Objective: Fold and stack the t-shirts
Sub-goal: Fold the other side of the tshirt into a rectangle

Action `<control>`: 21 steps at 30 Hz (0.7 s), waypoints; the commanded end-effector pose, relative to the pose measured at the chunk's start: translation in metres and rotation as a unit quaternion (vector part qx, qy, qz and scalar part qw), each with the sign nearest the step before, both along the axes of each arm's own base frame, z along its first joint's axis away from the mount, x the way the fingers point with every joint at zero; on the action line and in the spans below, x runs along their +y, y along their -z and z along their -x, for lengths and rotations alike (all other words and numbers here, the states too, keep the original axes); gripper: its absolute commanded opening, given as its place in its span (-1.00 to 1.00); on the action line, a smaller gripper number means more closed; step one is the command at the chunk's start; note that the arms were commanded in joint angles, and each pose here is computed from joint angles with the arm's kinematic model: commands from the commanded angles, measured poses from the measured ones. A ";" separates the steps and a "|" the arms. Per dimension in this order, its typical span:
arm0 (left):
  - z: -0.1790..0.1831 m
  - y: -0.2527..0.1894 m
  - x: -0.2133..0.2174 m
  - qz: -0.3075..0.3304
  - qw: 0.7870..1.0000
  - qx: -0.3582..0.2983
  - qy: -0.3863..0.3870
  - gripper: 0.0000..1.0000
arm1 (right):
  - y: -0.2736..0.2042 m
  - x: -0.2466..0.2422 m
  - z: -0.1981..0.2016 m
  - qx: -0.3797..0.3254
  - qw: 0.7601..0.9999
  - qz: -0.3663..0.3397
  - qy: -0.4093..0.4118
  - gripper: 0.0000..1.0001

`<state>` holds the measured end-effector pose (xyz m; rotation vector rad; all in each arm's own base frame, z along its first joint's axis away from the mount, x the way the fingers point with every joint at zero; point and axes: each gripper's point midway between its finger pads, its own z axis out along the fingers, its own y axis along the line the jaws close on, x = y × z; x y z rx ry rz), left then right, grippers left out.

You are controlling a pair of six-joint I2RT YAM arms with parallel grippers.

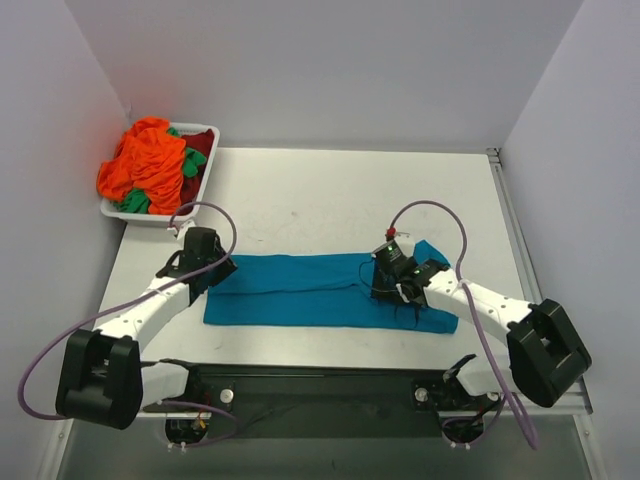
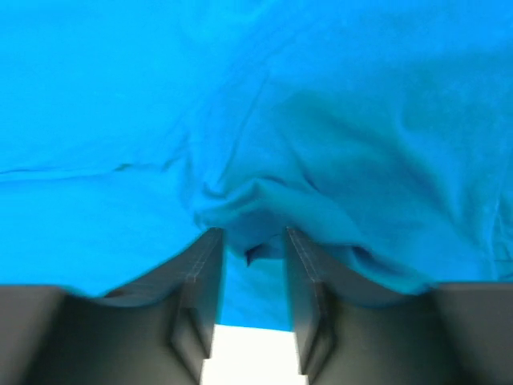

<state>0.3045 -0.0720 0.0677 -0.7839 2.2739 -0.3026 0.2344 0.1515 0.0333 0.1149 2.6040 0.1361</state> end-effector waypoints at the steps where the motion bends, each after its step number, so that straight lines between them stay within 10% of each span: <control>1: -0.017 -0.011 -0.030 0.032 0.997 -0.035 0.059 -0.13 | -0.032 -0.006 -0.007 -0.044 0.999 -0.008 0.013 -0.20; 21: 0.003 -0.029 -0.189 0.096 0.945 -0.062 0.306 -0.01 | -0.028 -0.050 0.002 -0.022 0.998 0.033 0.055 -0.24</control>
